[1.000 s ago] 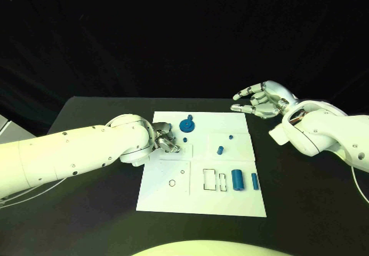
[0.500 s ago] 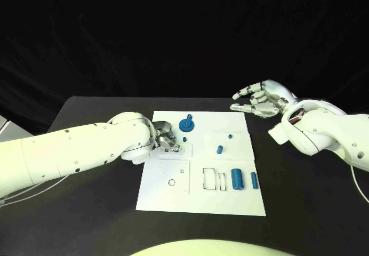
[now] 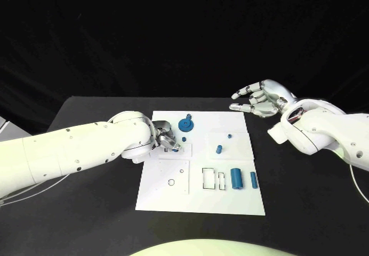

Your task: Assemble the parts on the task board

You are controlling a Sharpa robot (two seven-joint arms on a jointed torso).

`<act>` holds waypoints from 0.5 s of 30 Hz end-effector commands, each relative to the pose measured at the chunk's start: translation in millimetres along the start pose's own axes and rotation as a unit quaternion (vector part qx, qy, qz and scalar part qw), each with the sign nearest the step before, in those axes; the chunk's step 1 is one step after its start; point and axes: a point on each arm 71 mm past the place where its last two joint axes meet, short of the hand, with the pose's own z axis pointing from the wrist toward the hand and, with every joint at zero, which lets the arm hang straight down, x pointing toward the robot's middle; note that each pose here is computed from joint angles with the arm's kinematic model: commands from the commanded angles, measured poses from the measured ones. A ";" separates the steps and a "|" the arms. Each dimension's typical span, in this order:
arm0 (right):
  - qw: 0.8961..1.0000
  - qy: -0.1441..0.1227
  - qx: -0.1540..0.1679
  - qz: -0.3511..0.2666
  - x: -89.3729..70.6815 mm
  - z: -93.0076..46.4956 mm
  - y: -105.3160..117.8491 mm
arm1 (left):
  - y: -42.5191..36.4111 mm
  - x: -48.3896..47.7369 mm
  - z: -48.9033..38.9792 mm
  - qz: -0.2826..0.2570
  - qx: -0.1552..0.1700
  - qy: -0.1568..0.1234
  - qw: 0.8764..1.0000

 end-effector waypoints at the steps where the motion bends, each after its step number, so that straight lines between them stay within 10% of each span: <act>1: 1.000 0.008 -0.004 -0.003 1.6 -0.2 0.8 | 0.6 12.5 2.8 0.008 -0.003 0.034 0.999; 15: 1.000 0.006 -0.005 -0.004 1.1 -0.8 1.0 | 3.6 10.7 3.9 0.010 -0.008 0.031 0.999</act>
